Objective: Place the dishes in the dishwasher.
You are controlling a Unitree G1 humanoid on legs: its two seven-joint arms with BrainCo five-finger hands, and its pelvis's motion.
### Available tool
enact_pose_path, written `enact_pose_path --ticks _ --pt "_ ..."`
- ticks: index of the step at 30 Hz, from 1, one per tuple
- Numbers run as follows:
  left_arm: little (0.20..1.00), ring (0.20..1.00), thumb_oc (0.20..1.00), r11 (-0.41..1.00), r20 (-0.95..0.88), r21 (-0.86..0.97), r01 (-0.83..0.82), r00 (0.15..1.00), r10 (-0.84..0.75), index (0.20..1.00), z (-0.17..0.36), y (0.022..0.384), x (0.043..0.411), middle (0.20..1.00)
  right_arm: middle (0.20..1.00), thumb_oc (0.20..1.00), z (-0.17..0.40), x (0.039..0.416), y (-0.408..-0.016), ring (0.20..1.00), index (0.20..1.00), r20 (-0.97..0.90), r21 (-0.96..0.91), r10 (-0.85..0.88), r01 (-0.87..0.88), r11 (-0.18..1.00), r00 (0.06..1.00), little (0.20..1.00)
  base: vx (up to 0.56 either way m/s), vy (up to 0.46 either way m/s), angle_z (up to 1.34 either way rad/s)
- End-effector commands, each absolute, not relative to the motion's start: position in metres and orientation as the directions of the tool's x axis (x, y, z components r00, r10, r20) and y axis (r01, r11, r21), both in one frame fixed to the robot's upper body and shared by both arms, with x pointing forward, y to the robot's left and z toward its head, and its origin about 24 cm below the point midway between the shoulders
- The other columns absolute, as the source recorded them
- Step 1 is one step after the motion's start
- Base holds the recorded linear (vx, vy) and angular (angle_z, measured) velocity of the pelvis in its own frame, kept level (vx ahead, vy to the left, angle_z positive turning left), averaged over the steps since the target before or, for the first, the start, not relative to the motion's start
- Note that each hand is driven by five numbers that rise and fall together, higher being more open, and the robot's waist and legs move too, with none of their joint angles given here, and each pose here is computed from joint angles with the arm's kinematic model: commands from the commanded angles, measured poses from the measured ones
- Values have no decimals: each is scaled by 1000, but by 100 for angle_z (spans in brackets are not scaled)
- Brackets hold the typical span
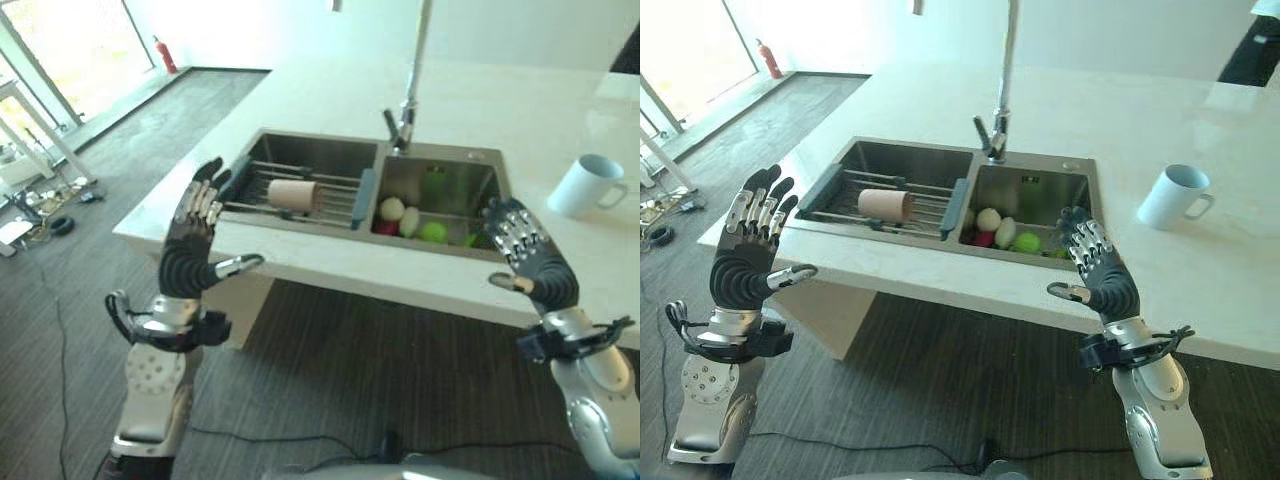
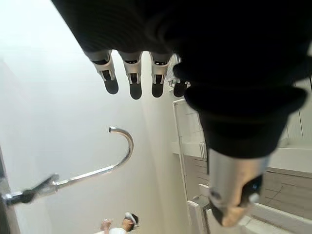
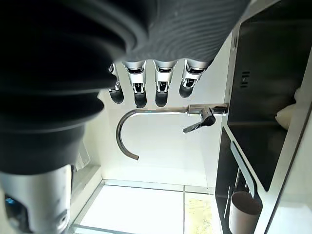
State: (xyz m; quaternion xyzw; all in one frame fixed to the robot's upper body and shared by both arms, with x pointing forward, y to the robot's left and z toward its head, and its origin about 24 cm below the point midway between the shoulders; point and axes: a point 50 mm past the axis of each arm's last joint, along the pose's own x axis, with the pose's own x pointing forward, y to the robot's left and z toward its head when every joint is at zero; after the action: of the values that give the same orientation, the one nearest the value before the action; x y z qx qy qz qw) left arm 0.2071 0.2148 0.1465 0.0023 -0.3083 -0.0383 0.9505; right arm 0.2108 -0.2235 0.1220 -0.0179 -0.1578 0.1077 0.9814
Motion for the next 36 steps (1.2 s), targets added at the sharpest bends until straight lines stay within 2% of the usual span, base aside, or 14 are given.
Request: enact_pose_path --ticks 1,4,10,17,26,30,34,36 --pt "1000 1000 1000 999 691 23 37 721 -43 1000 164 226 192 1000 1000 1000 149 209 -226 1000 1000 444 -115 213 -181 977 870 1000 187 -172 -31" --pt "1000 1000 1000 999 710 27 45 702 -51 1000 168 225 191 1000 1000 1000 152 213 -227 1000 1000 445 -111 198 -165 980 873 1000 241 114 -32" --pt "1000 1000 1000 998 756 1 55 653 -37 1000 171 224 186 1000 1000 1000 157 211 -229 1000 1000 444 -166 236 -180 970 864 1000 356 515 -22" --pt "1000 1000 1000 995 782 62 81 616 -99 1000 191 223 197 1000 1000 1000 151 202 -228 1000 1000 441 -99 174 -145 984 881 1000 198 423 -18" --pt "1000 1000 1000 991 751 127 -37 656 -72 1000 197 229 202 1000 1000 1000 143 209 -216 1000 1000 407 -108 226 -200 974 885 1000 125 236 8" --pt "1000 1000 1000 995 714 100 -26 698 -54 1000 190 232 203 1000 1000 1000 146 203 -226 1000 1000 421 -102 212 -186 977 882 1000 75 -125 -23" --pt "1000 1000 1000 975 650 185 -119 759 -31 1000 175 228 205 1000 1000 1000 145 202 -228 1000 1000 417 -108 194 -164 981 888 1000 49 -262 5" --pt "1000 1000 1000 983 627 158 -96 779 -25 1000 171 231 205 1000 1000 1000 147 202 -231 1000 1000 416 -108 189 -158 982 890 1000 -3 -247 22"
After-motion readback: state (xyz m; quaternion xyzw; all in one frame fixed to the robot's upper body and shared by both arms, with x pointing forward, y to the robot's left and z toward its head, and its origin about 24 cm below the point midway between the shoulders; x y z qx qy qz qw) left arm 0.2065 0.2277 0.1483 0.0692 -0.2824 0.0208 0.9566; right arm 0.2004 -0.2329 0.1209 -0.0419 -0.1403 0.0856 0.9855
